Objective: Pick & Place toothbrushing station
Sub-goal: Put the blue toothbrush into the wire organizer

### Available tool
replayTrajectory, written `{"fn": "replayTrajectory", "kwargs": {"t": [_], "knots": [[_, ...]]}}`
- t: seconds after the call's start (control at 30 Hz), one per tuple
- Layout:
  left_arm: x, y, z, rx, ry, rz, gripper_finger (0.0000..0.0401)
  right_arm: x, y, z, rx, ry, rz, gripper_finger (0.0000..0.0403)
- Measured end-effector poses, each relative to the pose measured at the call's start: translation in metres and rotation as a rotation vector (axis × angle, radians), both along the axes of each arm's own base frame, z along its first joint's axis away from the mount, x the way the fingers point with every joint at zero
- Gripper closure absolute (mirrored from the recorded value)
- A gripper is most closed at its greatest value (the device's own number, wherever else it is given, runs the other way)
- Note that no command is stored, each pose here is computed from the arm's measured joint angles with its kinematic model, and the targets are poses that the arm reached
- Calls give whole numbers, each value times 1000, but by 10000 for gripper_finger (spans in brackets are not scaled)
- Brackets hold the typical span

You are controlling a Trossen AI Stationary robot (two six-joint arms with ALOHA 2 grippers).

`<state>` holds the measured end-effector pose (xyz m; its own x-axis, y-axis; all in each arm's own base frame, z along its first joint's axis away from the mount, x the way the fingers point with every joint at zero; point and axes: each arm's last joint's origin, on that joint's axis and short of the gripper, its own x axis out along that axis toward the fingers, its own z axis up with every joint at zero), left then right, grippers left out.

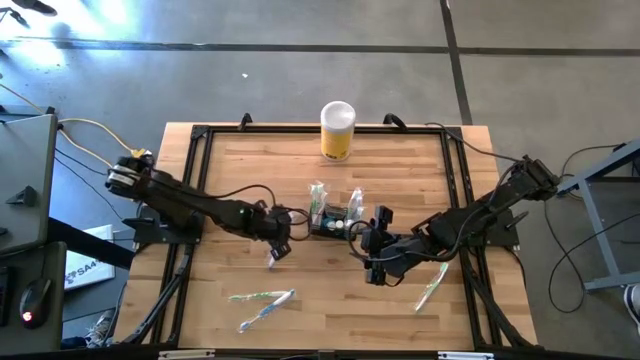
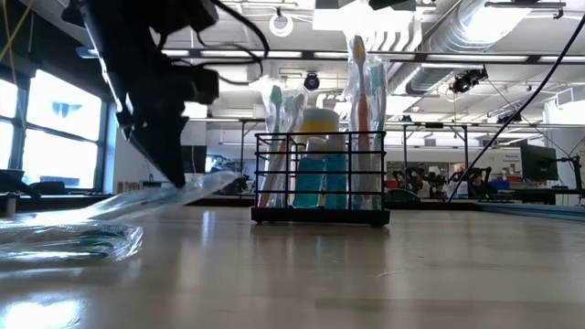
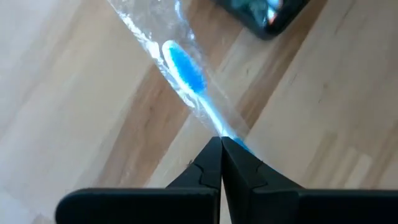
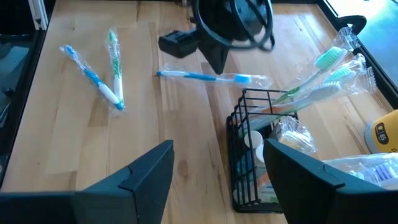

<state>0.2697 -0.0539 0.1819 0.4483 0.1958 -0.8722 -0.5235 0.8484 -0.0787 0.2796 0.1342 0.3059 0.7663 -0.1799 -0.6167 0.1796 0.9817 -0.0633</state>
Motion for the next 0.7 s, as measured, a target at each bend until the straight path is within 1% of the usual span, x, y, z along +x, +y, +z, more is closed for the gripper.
{"fn": "replayTrajectory", "kwargs": {"t": [0.27, 0.43, 0.53, 0.7], "knots": [[-18, -16, 33, 56, -140, -12, 401, 0, 0, 0, 0, 0, 0, 163], [-32, -25, 55, 106, -258, -19, 401, 0, 0, 0, 0, 0, 0, 163], [-39, -33, 66, 178, -309, -38, 401, 0, 0, 0, 0, 0, 0, 163], [-44, -50, 90, 306, -408, -77, 401, 1, -2, 0, 0, -1, -7, 163]]}}
